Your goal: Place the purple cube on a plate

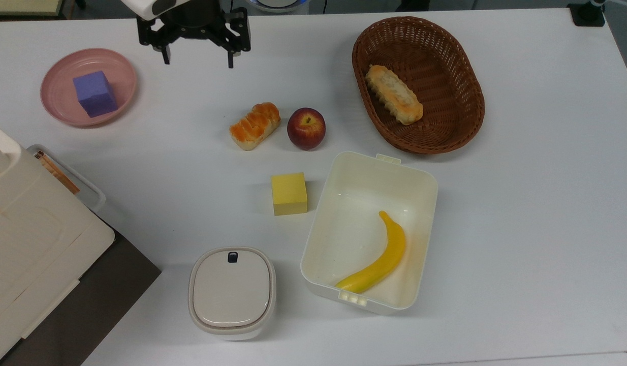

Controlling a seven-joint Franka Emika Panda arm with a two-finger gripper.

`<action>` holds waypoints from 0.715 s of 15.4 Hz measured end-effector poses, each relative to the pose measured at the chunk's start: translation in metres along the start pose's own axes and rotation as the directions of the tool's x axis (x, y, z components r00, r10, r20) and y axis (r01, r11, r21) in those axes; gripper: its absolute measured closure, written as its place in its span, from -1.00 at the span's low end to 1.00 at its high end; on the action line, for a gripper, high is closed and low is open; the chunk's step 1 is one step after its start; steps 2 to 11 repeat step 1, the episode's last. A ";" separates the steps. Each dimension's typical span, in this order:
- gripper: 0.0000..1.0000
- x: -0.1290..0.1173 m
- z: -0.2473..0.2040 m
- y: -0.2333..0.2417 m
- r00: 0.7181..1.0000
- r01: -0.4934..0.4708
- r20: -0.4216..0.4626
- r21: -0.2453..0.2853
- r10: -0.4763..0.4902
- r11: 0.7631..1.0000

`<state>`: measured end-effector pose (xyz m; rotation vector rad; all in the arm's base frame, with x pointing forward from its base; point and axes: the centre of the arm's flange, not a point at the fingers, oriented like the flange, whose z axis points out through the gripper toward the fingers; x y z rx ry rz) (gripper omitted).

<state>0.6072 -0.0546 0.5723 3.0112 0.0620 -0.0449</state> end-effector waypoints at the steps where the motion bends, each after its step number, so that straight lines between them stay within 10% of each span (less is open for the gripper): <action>1: -1.00 0.000 0.001 0.001 1.000 -0.003 0.001 0.004 0.003 1.000; 11: -1.00 0.000 0.001 0.001 1.000 -0.003 0.001 0.004 0.003 1.000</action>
